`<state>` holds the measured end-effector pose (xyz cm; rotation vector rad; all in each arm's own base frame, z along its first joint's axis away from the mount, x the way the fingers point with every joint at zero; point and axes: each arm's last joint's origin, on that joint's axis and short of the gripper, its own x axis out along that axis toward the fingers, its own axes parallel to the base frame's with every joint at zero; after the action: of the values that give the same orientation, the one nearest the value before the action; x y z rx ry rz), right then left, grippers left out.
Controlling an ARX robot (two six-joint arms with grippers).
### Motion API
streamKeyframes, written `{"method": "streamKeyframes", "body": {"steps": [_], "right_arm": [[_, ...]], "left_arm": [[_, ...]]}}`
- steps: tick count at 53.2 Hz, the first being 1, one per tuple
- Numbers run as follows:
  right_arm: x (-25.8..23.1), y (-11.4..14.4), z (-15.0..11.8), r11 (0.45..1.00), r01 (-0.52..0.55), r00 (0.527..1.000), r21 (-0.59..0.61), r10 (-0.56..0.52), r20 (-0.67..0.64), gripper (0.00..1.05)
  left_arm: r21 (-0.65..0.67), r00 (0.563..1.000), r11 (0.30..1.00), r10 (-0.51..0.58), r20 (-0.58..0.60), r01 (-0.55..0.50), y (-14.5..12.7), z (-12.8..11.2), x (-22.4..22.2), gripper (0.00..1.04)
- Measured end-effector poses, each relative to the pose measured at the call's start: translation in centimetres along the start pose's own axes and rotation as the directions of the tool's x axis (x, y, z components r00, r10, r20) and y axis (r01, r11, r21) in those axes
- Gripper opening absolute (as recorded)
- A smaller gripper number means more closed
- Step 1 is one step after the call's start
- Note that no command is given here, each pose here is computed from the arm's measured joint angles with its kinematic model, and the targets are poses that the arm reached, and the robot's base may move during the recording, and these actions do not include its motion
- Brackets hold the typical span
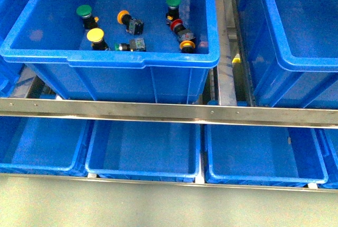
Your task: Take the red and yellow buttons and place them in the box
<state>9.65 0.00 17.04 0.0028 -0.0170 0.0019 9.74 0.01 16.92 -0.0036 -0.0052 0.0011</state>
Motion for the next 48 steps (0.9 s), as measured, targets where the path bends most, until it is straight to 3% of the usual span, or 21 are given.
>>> {"method": "streamKeyframes", "body": {"steps": [48], "right_arm": [[0.0,-0.01,0.01,1.0,0.003,1.0,0.0,-0.003,0.0,0.98]], "left_arm": [[-0.003,1.0,1.0,0.008,-0.01,-0.008,0.0,-0.01,0.02,0.97]]}}
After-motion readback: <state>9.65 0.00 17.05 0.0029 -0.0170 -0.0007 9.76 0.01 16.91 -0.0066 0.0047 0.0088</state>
